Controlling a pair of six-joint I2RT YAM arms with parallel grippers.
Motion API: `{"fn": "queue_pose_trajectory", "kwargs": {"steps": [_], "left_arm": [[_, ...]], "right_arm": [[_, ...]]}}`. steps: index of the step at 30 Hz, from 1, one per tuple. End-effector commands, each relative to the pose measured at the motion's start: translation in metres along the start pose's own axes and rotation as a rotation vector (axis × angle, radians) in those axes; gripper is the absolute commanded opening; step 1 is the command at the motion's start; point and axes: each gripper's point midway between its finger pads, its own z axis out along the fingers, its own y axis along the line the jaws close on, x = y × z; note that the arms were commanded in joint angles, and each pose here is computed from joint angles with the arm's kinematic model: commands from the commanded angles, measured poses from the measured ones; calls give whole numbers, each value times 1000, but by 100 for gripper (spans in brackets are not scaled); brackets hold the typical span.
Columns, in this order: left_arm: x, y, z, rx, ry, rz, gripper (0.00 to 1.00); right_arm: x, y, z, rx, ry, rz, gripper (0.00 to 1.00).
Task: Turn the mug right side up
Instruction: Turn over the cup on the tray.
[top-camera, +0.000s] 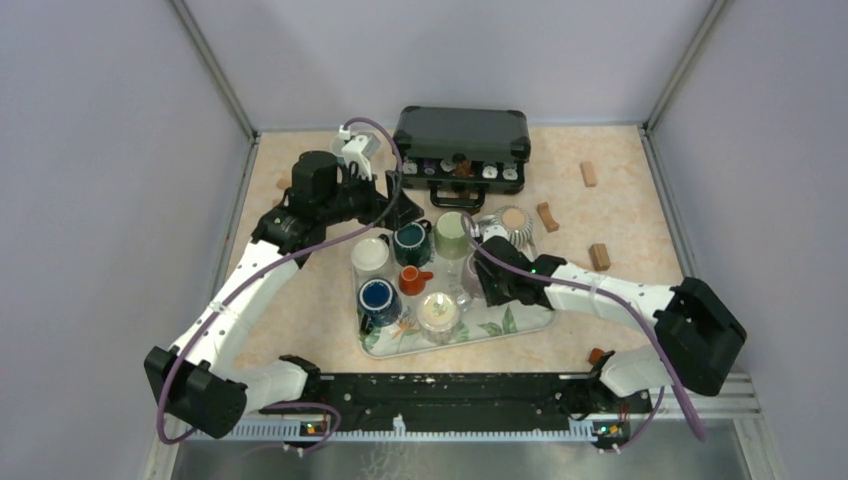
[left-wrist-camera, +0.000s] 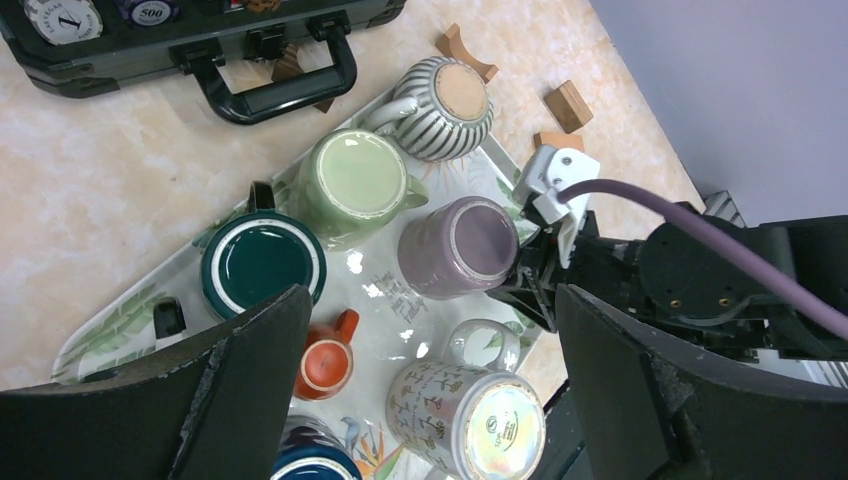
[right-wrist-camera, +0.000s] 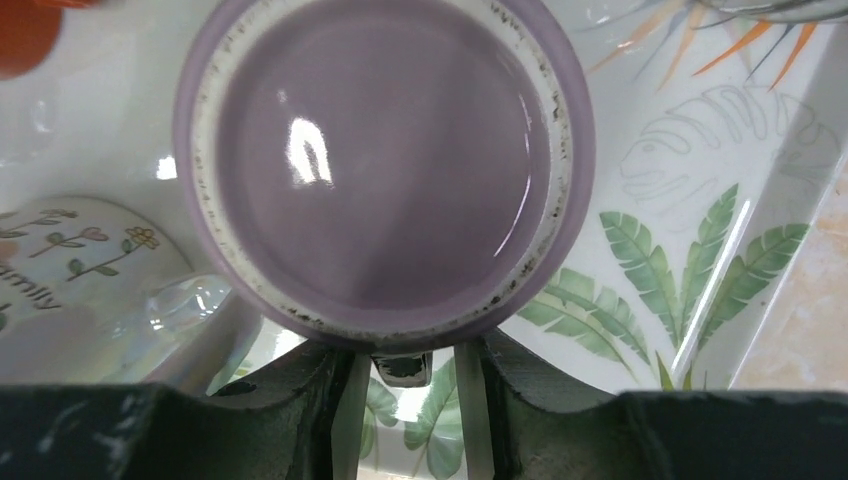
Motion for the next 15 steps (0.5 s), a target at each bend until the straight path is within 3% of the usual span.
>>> {"fn": "queue_pose_trajectory", "kwargs": {"steps": [1, 15], "left_arm": [[-9, -3, -1, 6, -41, 14, 99], [-5, -2, -3, 0, -41, -5, 99]], "right_arm": [[-16, 6, 1, 16, -25, 3, 36], [-23, 6, 0, 27, -21, -11, 37]]}}
